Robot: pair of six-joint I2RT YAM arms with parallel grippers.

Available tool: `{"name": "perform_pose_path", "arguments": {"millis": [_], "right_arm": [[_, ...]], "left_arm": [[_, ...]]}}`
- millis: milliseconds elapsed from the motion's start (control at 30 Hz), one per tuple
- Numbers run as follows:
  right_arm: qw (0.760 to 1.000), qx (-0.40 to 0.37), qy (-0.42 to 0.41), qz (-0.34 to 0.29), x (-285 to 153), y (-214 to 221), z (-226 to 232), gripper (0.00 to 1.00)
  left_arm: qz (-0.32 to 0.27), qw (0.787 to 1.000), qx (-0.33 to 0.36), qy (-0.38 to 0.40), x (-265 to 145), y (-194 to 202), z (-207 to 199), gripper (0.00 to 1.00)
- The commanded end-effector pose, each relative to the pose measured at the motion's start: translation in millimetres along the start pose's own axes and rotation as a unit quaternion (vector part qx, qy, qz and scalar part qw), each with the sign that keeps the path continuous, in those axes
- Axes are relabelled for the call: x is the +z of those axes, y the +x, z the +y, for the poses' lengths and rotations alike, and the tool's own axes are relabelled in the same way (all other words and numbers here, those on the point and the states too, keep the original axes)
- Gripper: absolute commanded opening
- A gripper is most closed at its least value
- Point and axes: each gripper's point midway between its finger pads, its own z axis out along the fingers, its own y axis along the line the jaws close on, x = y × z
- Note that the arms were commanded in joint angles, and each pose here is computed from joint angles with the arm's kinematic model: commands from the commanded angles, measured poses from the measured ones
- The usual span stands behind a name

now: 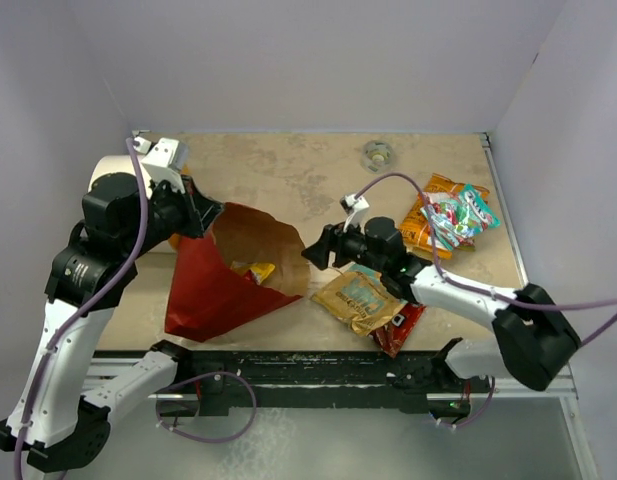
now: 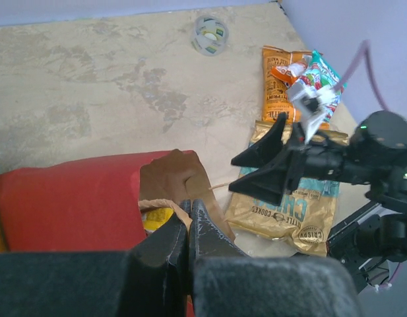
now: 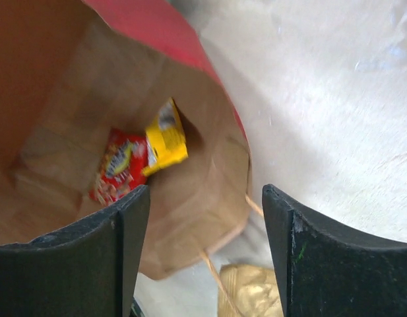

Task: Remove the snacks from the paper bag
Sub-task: Take out the snack from the paper bag.

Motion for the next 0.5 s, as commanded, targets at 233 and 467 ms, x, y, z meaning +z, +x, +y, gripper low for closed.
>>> {"name": "perform_pose_path", "arguments": {"millis": [233, 467], "right_arm": [[0.993, -0.031, -0.033, 0.108, 50, 55, -14, 0.73], [0.986, 0.057, -0.116, 0.109, 51, 56, 22, 0.12]], "left_arm": [[-0.058, 0.998, 0.021, 0.027, -23, -25, -15, 0.0], [-0.064, 0.997, 0.019, 0.035, -18, -30, -17, 0.0]]}}
